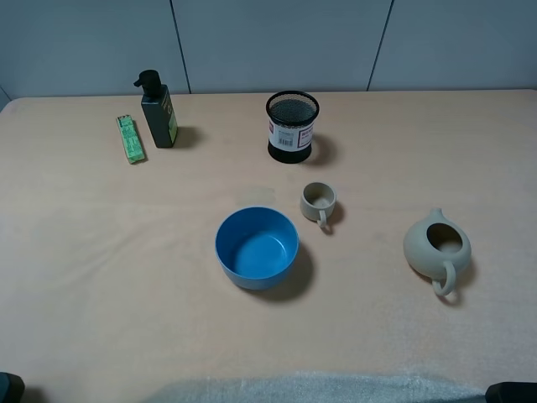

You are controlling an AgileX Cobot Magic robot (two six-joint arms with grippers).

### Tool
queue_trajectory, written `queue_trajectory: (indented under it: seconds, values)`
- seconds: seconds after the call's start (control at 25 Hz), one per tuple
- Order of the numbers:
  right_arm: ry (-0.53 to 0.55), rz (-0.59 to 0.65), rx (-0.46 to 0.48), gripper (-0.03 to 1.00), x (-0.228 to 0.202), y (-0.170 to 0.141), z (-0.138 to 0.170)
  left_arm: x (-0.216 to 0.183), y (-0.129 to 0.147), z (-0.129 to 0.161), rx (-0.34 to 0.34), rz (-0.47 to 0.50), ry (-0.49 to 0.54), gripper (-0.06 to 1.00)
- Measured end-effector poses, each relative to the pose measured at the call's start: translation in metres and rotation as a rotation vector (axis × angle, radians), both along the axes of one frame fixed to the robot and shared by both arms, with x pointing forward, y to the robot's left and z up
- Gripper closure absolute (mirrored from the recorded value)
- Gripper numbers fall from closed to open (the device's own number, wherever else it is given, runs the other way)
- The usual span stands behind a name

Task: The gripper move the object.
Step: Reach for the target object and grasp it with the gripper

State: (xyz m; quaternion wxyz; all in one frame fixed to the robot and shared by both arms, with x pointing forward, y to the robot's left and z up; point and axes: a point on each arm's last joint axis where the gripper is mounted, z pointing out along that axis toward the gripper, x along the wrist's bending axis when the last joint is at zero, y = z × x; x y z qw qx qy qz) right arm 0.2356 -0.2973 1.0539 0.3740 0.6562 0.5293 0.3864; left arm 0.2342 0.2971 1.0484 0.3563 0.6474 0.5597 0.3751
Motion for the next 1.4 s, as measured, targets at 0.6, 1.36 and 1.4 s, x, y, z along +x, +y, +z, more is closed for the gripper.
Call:
queue_trajectory:
  seconds: [0.6, 1.36, 1.4]
  values:
    - [0.001, 0.0, 0.001, 0.27, 0.0, 0.0, 0.0, 0.0, 0.0, 0.0, 0.0, 0.0, 0.0, -0.05]
    - [0.091, 0.075, 0.01, 0.27, 0.021, 0.004, 0.02, 0.0, 0.0, 0.0, 0.0, 0.0, 0.0, -0.05]
    - [0.112, 0.078, 0.009, 0.27, 0.027, 0.003, 0.023, 0.0, 0.0, 0.0, 0.0, 0.0, 0.0, -0.05]
